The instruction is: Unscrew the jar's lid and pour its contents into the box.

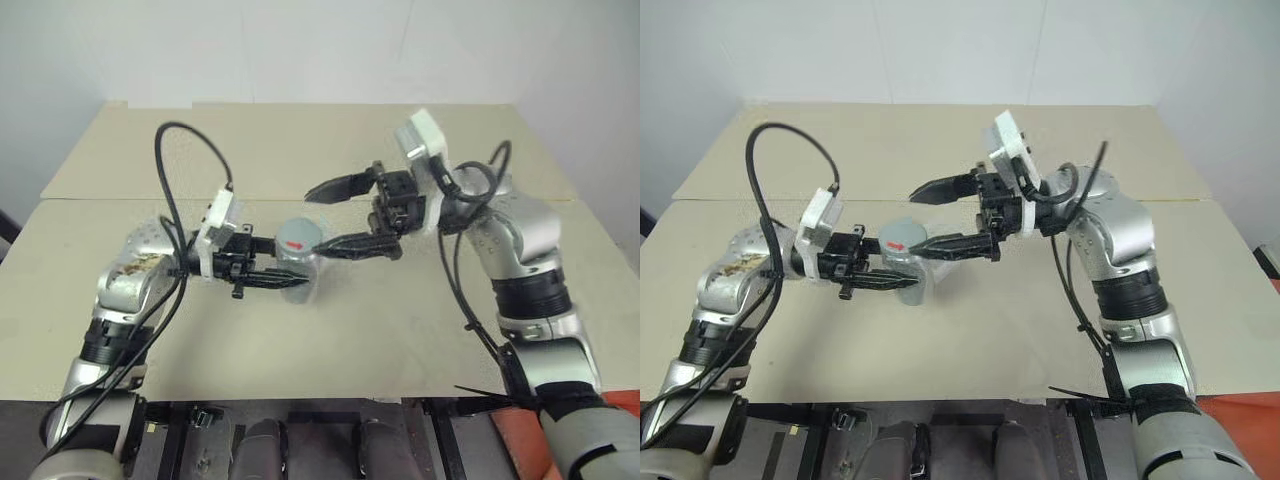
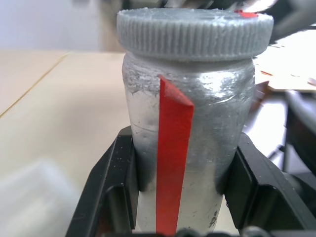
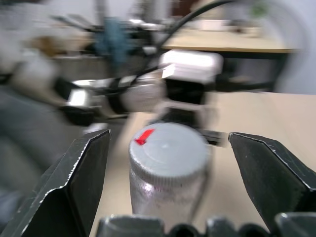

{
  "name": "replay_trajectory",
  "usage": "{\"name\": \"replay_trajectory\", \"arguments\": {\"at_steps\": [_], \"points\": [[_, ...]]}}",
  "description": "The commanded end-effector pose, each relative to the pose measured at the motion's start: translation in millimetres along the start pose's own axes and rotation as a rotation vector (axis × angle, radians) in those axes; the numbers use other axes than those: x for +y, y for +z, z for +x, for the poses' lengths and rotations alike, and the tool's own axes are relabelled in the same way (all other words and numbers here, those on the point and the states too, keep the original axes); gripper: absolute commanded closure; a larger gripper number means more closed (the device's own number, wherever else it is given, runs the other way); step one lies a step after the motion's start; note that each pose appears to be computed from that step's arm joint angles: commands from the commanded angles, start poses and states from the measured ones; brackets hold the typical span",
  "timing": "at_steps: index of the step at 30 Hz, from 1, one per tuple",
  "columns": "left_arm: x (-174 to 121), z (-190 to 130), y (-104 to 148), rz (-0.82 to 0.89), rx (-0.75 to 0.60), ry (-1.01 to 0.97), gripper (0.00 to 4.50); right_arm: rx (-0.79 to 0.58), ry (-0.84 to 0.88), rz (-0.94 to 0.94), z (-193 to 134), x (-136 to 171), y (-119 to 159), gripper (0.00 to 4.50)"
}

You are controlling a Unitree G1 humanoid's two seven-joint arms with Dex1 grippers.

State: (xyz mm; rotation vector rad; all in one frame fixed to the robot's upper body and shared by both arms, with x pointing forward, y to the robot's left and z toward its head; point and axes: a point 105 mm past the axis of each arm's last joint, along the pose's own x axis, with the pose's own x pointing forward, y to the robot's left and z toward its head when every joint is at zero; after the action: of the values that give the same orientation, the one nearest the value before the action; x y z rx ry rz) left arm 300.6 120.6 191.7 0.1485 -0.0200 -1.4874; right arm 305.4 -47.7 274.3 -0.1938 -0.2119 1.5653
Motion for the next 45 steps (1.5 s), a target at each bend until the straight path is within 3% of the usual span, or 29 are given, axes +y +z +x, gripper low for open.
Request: {"name": "replay_trajectory", "arguments": {"at_steps": [1,5,11,29,45], "points": [[18,-5,11,0.104,0.017,0.228,2.58,-0.029,-0.191,-0.038,-9,-5,16,0.02],[35,0,10,0.134,0.014,0.4,2.58,-0.002,-0.391,0.006,0,-11,13,0.02],[45,12,17,0.15,-0.029,0.504,2.58,0.078,-0.598,-0.002,21,-19,4,0.02],[38,16,21,0.159,-0.039,0.448,2.58,0.112,-0.66,0.031,46,-22,-12,0.02],[39,12,21,0.153,-0.028,0.445,2.58,0.162,-0.683,0.031,40,-20,-23,0.02]]}}
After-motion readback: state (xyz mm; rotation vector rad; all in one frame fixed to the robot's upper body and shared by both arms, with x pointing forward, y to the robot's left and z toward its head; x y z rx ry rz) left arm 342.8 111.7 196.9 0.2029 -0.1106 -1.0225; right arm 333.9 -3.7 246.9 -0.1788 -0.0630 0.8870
